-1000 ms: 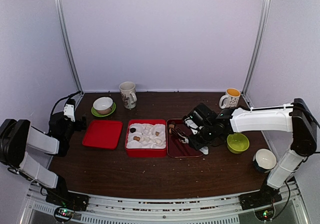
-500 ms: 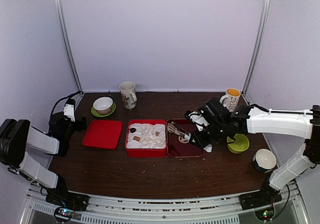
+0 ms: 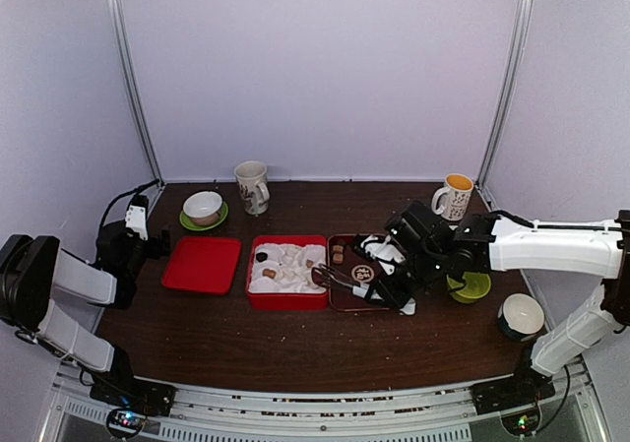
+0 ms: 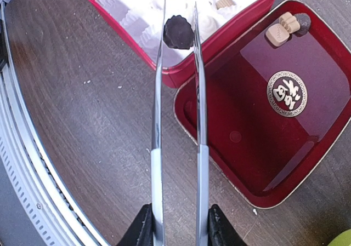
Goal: Pack the chocolate
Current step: Place the fake chocolate in the empty pocket of the box.
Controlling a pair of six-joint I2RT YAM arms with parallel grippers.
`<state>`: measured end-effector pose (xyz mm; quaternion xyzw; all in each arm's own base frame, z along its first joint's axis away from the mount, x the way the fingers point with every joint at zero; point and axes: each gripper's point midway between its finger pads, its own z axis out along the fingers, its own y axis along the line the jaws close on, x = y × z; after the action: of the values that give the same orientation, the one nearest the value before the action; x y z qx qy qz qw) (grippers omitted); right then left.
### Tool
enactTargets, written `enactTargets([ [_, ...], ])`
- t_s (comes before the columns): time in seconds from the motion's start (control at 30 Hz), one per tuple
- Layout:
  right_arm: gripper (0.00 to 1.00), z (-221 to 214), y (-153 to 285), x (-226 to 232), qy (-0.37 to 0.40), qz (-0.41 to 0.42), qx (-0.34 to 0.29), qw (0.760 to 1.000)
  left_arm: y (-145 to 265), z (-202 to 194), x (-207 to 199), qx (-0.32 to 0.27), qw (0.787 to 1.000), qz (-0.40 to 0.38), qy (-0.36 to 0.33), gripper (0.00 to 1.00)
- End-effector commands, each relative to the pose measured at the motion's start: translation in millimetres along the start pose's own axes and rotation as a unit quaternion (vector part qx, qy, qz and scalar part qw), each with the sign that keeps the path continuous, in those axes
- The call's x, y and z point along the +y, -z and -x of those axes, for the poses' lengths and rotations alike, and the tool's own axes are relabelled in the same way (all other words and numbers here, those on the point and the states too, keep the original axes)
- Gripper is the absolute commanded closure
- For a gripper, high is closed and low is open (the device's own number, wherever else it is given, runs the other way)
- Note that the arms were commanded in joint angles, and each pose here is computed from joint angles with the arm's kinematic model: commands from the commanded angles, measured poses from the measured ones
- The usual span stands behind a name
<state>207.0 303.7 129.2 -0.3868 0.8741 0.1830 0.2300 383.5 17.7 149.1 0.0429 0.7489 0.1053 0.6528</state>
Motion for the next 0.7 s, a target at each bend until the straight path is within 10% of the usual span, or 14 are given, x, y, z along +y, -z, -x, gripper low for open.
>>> enactTargets([
  [0.0,0.73,7.9,3.6,5.4,0.018,0.003,-0.002,1.000,-2.6,15.7,7.7,-0.028,1.000,0.013,0.005,0.02],
  [0.67,0.61,4.4,1.8,8.2,0.031,-0.004,0.005,1.000,-2.6,16.0,7.8,-0.029,0.999,0.013,0.005,0.02],
])
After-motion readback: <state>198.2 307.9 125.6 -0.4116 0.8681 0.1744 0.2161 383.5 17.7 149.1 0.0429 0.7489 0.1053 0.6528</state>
